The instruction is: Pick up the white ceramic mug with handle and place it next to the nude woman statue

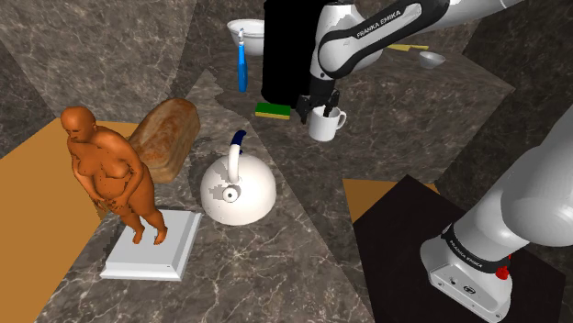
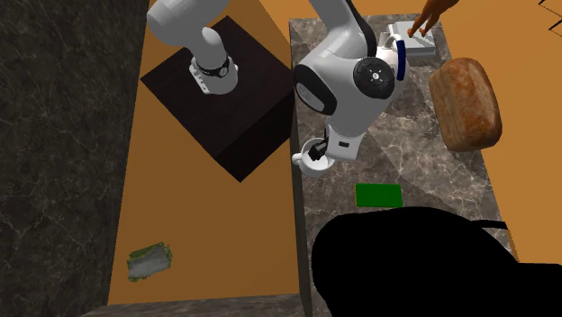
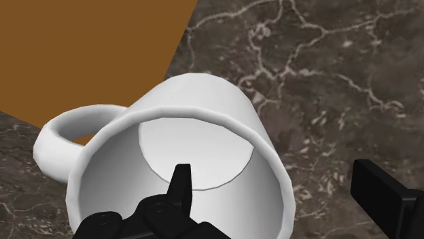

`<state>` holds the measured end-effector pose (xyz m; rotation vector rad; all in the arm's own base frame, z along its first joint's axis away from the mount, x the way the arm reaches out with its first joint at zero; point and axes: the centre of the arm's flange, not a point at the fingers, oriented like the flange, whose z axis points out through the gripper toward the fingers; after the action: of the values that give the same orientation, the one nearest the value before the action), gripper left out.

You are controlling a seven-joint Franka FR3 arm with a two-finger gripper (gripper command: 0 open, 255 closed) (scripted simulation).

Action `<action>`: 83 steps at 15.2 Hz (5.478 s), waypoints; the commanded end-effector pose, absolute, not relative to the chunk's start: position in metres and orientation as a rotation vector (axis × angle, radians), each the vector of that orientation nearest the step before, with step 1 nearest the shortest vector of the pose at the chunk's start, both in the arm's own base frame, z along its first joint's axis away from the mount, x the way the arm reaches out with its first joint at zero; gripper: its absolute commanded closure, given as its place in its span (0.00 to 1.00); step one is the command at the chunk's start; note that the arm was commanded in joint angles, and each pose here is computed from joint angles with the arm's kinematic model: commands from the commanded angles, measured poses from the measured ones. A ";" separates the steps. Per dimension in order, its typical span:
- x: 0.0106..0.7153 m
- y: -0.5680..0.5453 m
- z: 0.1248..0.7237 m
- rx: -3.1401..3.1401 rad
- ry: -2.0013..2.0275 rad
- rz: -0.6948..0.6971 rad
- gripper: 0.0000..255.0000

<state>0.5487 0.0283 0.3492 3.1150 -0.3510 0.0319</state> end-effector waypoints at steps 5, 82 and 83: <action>0.549 0.028 0.349 3.115 -0.351 0.032 1.00; 0.549 0.028 0.708 3.115 -0.351 0.032 1.00; 0.549 0.028 0.713 3.115 -0.351 0.032 1.00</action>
<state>0.5492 0.0281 0.7071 3.1151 -0.3510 0.0321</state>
